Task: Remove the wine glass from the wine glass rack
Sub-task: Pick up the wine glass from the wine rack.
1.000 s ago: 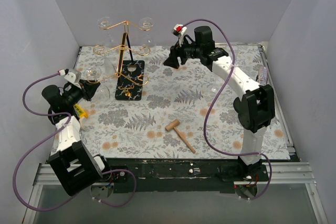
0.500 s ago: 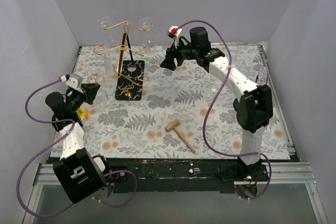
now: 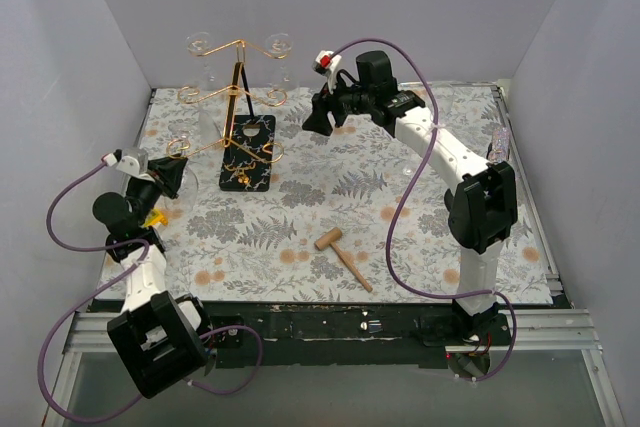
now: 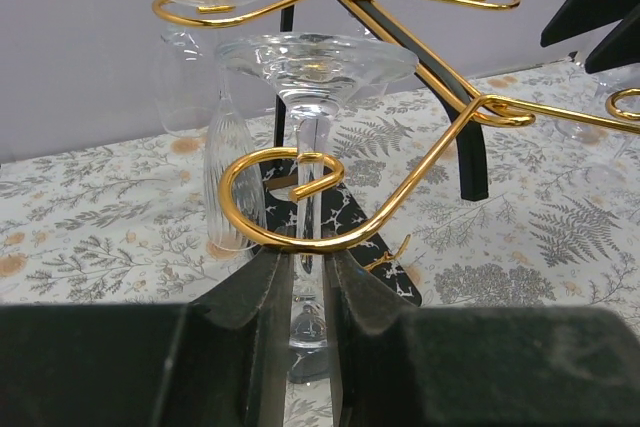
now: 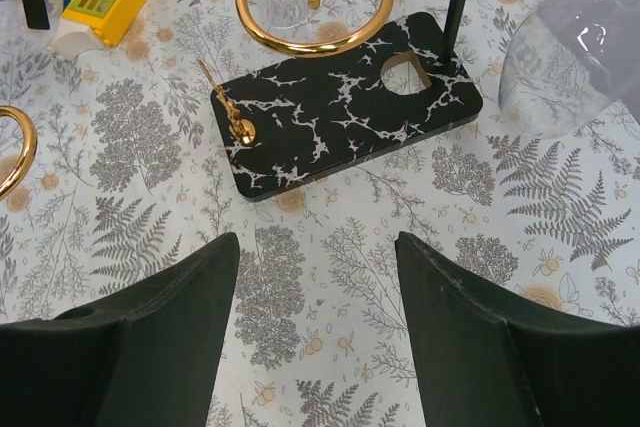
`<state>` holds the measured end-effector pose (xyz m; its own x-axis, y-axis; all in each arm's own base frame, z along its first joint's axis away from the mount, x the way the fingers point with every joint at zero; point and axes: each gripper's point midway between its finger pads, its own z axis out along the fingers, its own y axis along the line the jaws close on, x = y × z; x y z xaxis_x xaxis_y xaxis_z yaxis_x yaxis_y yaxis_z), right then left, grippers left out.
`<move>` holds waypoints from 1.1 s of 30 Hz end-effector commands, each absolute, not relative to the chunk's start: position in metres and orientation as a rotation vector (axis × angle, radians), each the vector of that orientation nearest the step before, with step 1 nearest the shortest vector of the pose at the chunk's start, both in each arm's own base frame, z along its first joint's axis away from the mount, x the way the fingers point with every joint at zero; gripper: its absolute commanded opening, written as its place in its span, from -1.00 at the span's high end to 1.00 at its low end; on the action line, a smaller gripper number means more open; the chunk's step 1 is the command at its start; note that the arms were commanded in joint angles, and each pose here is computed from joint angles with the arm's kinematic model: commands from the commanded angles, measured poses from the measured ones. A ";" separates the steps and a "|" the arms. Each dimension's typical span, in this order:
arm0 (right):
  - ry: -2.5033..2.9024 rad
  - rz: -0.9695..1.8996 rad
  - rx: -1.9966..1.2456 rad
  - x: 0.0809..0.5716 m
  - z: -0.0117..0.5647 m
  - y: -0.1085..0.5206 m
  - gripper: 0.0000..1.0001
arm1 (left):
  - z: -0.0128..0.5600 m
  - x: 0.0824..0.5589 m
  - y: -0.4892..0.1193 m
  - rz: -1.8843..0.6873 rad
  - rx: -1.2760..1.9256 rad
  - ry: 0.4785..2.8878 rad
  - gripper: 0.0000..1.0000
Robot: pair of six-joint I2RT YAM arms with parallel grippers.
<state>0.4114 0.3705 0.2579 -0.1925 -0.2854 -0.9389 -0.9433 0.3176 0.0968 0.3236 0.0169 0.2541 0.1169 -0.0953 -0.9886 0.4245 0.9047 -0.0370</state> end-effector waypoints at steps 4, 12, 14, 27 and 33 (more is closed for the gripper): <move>1.638 0.904 -1.145 0.411 0.268 0.384 -0.45 | 0.274 0.315 0.009 -0.357 0.328 1.326 1.00; 1.632 0.912 -1.155 0.408 0.267 0.391 -0.45 | 0.271 0.315 0.014 -0.347 0.267 1.327 1.00; 1.640 0.912 -1.154 0.408 0.264 0.392 -0.45 | 0.272 0.315 0.013 -0.361 0.268 1.330 1.00; 1.654 0.892 -1.158 0.406 0.259 0.395 -0.46 | 0.229 0.324 0.009 -0.378 0.326 1.414 1.00; 1.661 0.872 -1.170 0.406 0.254 0.400 -0.48 | 0.223 0.327 0.005 -0.397 0.351 1.406 0.52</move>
<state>0.4026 0.3911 0.2363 -0.2112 -0.3301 -0.9200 -0.9447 0.3106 0.1054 0.3290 0.0146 0.2194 0.0776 -0.0981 -0.9921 0.4225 0.9046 -0.0564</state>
